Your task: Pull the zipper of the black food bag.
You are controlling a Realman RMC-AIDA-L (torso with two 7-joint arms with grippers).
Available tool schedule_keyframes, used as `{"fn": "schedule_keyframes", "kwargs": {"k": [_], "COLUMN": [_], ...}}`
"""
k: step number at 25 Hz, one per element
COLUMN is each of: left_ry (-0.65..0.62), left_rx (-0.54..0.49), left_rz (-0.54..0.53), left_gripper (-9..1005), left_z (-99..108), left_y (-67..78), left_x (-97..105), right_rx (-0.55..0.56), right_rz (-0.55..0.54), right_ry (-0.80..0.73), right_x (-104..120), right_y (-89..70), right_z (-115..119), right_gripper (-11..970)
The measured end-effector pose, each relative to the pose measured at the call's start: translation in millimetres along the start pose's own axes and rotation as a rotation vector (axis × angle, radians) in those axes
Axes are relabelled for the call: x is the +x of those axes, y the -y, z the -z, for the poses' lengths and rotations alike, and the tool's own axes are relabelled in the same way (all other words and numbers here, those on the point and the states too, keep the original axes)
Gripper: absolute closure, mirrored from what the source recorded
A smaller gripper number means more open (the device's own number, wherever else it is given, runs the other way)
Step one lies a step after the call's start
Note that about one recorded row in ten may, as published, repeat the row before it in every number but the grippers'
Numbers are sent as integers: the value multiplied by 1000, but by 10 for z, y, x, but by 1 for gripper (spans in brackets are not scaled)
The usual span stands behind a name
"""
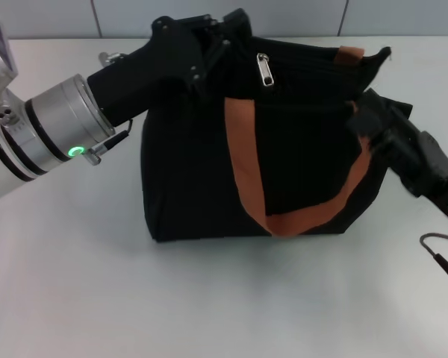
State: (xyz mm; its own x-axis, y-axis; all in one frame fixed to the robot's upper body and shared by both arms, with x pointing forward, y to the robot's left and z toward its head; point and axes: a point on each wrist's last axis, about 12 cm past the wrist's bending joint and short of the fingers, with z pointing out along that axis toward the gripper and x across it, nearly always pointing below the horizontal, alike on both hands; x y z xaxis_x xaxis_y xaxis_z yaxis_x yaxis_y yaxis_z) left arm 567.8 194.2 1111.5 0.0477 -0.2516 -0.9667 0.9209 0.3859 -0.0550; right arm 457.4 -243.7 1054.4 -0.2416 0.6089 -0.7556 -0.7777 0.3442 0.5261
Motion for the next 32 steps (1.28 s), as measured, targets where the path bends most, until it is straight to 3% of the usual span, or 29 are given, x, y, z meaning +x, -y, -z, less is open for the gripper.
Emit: {"fn": "schedule_keyframes", "kwargs": {"k": [5, 14, 25, 30, 32], "left_ry": [1, 0, 5, 3, 4], "left_rx": [-6, -10, -8, -7, -6], "left_rz": [-12, 2, 11, -1, -1], "left_gripper": [976, 977, 976, 976, 976], "left_z": [2, 23, 8, 5, 2], "left_y": [18, 44, 55, 56, 55], "left_x": [25, 55, 61, 63, 62], "right_rx": [-23, -75, -33, -32, -35], "right_rz": [-100, -168, -215, -221, -223], "right_ry": [9, 6, -47, -62, -62], "right_x": [-43, -71, 52, 76, 78], "right_y": [25, 38, 109, 113, 110], "right_z": [-93, -282, -563, -608, -616], "right_gripper": [215, 216, 233, 298, 389]}}
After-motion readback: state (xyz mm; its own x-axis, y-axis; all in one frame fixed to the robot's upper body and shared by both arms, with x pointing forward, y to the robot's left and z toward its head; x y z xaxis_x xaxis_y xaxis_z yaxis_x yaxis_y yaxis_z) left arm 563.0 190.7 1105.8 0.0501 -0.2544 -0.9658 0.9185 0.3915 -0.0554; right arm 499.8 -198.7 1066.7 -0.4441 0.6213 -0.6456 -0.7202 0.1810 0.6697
